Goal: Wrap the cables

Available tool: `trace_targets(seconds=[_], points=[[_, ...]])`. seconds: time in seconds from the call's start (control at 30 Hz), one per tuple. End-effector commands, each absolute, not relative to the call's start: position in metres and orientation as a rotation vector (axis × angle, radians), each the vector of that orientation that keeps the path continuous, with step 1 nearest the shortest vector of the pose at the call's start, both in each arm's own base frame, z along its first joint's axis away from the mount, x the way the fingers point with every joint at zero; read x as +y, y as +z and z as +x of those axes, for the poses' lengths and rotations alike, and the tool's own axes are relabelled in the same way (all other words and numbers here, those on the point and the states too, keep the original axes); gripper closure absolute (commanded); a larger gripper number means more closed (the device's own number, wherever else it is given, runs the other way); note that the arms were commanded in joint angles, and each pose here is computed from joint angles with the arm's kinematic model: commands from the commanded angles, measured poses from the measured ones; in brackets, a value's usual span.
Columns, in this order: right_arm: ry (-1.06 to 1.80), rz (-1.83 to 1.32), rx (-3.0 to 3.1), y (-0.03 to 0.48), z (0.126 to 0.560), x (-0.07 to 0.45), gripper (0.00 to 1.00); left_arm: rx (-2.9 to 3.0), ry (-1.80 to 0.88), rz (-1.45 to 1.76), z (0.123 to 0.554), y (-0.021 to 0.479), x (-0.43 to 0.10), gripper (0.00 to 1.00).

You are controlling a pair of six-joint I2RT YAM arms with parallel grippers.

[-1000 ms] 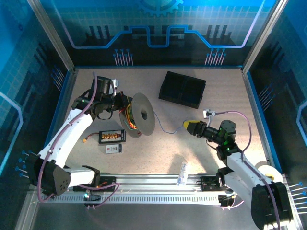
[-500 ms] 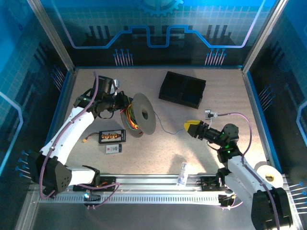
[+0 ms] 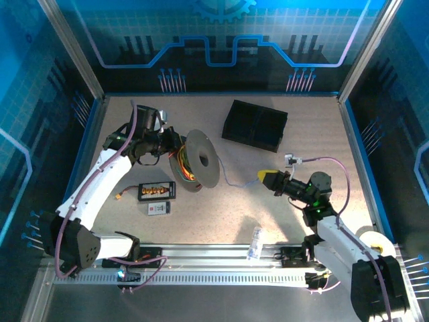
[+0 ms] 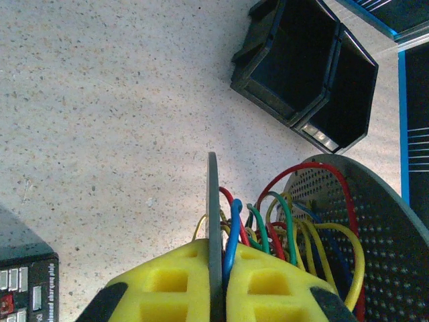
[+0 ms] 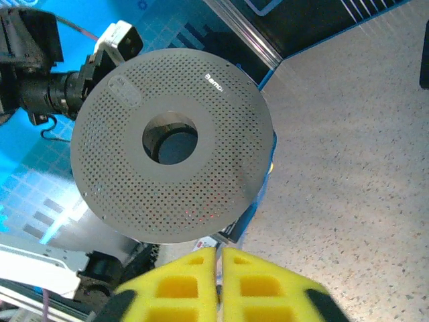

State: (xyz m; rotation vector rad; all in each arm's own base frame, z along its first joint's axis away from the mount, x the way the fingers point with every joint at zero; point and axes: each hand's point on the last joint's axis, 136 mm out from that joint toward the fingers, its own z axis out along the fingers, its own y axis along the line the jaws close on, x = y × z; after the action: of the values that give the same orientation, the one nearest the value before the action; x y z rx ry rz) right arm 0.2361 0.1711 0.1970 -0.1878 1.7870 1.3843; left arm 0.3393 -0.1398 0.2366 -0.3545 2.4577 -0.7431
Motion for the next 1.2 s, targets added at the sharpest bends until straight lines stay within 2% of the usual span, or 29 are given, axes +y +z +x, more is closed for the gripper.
trace_targets(seconds=[0.0, 0.13, 0.4, 0.6, 0.8, 0.93, 1.0, 1.07, 1.17], points=[[1.336, -0.230, 1.742, 0.207, 0.237, 0.173, 1.00, 2.360, -0.910, -0.363, 0.350, 0.274, -0.155, 1.00], [1.239, -0.336, 1.747, 0.212, 0.227, 0.188, 1.00, 2.384, -0.913, -0.483, 0.352, 0.268, -0.152, 1.00], [0.965, -0.733, 1.513, 0.263, 0.164, 0.249, 1.00, 2.411, -0.807, -0.739, 0.358, 0.255, -0.139, 1.00], [1.045, -0.922, 1.570, 0.270, 0.143, 0.315, 1.00, 2.450, -0.684, -0.825, 0.360, 0.244, -0.141, 1.00], [0.893, -0.784, 1.615, 0.298, 0.169, 0.332, 1.00, 2.458, -0.599, -0.755, 0.356, 0.240, -0.149, 1.00], [0.954, -0.759, 1.585, 0.330, 0.172, 0.342, 1.00, 2.491, -0.582, -0.769, 0.355, 0.234, -0.154, 1.00], [1.016, -0.738, 1.623, 0.326, 0.174, 0.348, 1.00, 2.480, -0.581, -0.781, 0.355, 0.236, -0.153, 1.00], [0.941, -0.707, 1.703, 0.308, 0.183, 0.342, 1.00, 2.449, -0.594, -0.792, 0.355, 0.244, -0.150, 1.00], [0.813, -0.576, 1.795, 0.278, 0.203, 0.309, 1.00, 2.400, -0.621, -0.799, 0.355, 0.257, -0.145, 1.00]])
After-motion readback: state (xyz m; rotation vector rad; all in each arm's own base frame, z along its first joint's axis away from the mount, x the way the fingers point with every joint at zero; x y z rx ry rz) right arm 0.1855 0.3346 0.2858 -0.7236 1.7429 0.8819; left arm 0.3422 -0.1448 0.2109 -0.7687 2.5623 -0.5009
